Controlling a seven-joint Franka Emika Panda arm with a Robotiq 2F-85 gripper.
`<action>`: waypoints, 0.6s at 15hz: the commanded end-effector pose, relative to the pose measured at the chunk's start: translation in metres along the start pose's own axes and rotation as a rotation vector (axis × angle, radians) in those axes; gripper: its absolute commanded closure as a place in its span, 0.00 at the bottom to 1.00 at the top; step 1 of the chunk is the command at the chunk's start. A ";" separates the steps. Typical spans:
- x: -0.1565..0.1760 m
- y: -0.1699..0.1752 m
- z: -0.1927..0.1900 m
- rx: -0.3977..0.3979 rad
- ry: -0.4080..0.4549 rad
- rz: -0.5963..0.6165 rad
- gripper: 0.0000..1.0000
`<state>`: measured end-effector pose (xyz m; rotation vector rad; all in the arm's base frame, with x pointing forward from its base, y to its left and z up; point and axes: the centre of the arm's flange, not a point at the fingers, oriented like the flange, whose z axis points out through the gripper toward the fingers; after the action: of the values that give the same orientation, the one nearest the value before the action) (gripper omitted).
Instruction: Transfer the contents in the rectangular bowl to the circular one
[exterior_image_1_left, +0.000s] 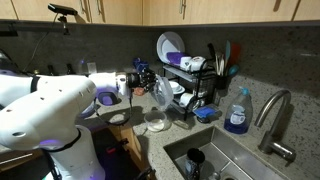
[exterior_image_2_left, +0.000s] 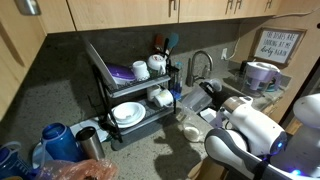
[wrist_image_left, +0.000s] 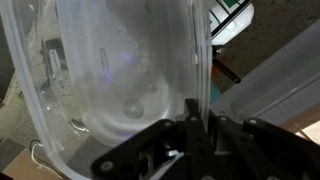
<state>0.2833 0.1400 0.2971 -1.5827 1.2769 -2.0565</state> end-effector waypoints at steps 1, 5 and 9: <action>0.007 0.010 0.015 0.016 0.033 0.016 0.99; 0.008 0.009 0.016 0.015 0.030 0.021 0.99; 0.010 0.007 0.021 0.014 0.030 0.039 0.99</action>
<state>0.2834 0.1390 0.2980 -1.5650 1.2853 -2.0503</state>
